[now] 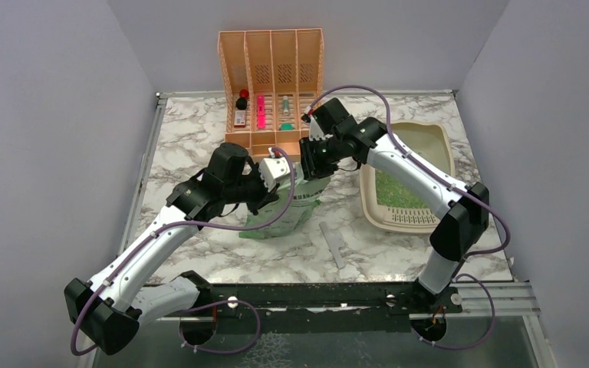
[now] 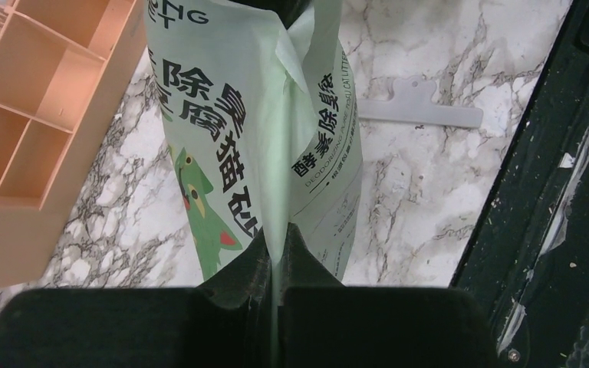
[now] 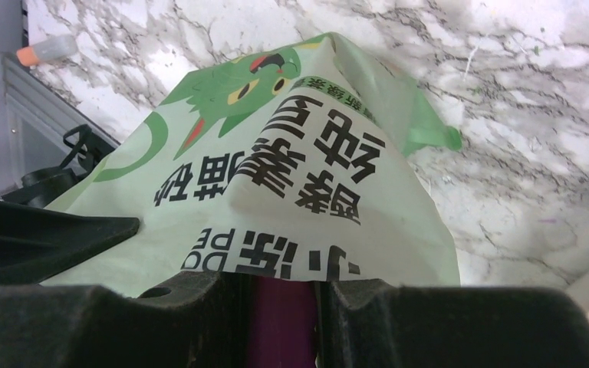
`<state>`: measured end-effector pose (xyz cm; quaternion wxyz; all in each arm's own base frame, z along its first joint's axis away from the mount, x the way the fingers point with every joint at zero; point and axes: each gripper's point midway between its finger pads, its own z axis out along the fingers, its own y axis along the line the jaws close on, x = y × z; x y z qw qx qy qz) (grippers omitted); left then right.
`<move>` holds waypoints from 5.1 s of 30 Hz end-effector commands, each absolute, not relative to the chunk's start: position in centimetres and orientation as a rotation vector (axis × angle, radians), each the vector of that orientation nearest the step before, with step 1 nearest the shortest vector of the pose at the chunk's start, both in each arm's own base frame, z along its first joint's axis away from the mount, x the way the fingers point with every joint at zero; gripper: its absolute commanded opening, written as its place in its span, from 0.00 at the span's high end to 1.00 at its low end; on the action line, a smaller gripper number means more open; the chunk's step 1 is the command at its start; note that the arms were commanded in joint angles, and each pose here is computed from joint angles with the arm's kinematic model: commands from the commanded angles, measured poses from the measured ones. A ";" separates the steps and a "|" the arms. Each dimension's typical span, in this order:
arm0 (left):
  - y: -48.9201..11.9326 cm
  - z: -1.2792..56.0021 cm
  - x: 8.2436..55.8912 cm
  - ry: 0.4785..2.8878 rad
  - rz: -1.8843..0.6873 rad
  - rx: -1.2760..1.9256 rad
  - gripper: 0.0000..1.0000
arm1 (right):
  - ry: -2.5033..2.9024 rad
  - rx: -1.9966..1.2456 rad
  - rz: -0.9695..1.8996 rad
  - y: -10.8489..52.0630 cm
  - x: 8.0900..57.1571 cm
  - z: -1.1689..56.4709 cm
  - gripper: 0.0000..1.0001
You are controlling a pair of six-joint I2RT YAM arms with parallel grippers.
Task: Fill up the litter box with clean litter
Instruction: 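Scoop the cat litter from the cat litter bag.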
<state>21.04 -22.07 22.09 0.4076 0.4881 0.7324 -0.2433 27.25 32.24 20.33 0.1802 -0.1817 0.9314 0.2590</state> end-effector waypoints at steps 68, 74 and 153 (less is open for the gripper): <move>-29.7 31.1 25.7 1.364 -0.737 1.331 1.00 | 2.137 -0.257 1.952 25.8 23.7 25.5 0.99; -30.1 31.5 26.9 1.342 -0.679 1.338 1.00 | 2.127 -0.130 1.905 22.4 24.3 25.4 0.99; -24.6 25.1 22.7 1.596 -0.609 1.309 1.00 | 2.109 0.300 1.884 15.1 24.5 24.8 0.99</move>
